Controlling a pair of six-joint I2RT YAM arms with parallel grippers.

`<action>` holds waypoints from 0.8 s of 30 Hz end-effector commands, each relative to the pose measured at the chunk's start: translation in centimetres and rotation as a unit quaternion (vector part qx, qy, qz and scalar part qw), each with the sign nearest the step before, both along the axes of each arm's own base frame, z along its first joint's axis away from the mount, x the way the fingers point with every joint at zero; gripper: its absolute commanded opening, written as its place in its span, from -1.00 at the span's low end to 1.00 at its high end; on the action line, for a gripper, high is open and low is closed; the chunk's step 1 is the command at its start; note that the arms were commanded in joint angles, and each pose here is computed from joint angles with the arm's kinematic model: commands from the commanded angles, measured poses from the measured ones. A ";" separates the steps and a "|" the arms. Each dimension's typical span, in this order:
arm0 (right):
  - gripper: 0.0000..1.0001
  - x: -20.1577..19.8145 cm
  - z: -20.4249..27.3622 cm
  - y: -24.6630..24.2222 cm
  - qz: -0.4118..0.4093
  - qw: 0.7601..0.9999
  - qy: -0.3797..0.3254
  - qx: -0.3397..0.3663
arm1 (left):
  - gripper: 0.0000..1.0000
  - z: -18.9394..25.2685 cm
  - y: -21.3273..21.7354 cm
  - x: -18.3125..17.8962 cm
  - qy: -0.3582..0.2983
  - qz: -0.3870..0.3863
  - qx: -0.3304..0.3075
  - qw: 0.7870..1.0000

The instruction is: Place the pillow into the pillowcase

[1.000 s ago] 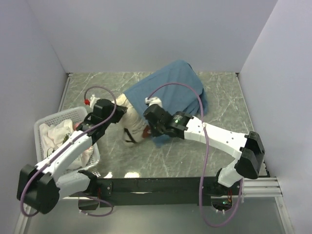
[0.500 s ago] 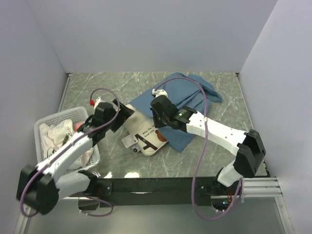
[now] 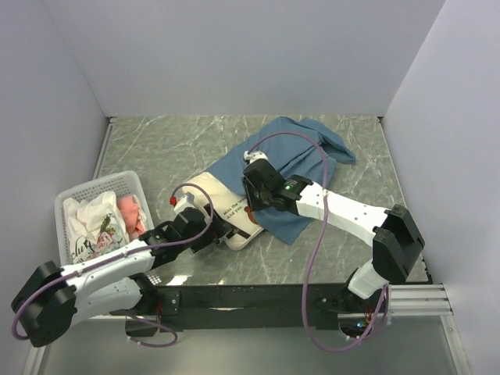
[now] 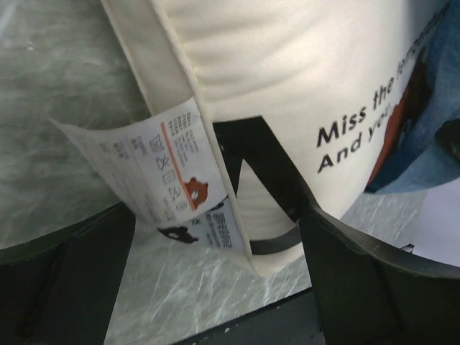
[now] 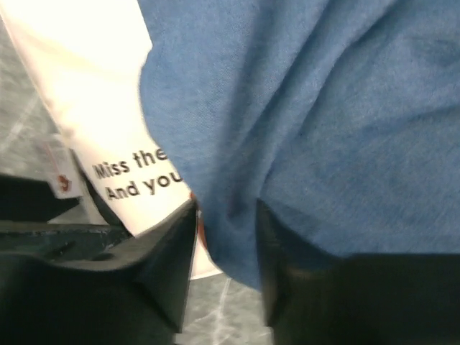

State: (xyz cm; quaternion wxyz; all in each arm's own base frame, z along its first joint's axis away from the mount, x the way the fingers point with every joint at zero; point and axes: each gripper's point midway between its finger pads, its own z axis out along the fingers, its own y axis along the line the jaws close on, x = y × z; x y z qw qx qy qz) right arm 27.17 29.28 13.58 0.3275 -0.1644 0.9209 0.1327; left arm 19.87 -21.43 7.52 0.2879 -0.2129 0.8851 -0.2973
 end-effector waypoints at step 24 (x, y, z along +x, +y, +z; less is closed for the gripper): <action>-1.00 -7.1 29.8 6.2 0.109 0.966 -0.134 0.190 | -0.98 19.0 -9.7 10.5 -0.260 -0.005 -0.149 0.954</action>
